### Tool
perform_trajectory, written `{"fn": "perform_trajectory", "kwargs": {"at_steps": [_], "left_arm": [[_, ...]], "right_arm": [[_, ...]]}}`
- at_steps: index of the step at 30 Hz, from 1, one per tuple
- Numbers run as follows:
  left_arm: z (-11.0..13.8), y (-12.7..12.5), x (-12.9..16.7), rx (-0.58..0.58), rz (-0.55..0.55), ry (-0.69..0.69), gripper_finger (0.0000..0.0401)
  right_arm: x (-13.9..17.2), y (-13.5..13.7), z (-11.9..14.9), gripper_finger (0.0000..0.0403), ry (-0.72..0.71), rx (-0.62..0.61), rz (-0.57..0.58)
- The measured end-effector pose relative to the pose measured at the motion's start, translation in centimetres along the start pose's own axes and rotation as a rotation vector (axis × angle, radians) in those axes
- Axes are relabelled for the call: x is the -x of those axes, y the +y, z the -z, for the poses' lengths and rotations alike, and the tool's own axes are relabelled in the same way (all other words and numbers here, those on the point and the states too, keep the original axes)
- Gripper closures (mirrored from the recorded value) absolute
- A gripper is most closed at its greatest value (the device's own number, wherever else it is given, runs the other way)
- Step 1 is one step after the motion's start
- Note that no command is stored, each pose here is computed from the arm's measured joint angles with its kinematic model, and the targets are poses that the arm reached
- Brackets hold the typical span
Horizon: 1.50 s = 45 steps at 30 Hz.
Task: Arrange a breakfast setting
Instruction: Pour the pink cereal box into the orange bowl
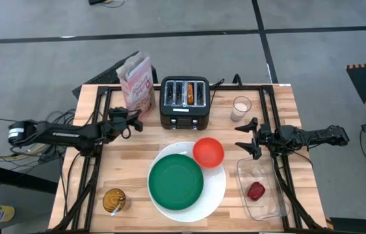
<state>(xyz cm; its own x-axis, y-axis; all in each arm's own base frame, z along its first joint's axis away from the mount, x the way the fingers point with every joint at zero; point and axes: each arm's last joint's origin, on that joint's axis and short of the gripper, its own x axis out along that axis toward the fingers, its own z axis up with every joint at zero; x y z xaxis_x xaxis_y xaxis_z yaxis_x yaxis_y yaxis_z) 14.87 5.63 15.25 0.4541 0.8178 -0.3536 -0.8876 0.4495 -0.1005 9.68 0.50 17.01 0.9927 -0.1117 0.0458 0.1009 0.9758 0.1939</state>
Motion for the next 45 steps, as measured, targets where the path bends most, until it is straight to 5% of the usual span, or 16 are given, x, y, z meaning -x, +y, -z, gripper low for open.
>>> {"fn": "perform_trajectory", "kwargs": {"at_steps": [28,33,39,45], "left_arm": [[0.3,-0.4,-0.7,0.073,-0.017,-0.013,0.0247],[-0.5,-0.4,-1.6,0.088,-0.02,-0.069,0.0208],[0.5,0.0,-3.1,0.059,-0.01,0.018,0.0138],[0.7,-0.3,-4.6,0.018,-0.011,-0.031,0.0125]], "right_arm": [[0.0,0.0,0.0,0.0032,0.0,0.0,0.0],[0.0,0.0,0.0,0.0032,0.0,0.0,0.001],[0.0,0.0,0.0,0.0032,0.0,0.0,0.0],[0.0,0.0,0.0,0.0032,0.0,0.0,0.0]]}}
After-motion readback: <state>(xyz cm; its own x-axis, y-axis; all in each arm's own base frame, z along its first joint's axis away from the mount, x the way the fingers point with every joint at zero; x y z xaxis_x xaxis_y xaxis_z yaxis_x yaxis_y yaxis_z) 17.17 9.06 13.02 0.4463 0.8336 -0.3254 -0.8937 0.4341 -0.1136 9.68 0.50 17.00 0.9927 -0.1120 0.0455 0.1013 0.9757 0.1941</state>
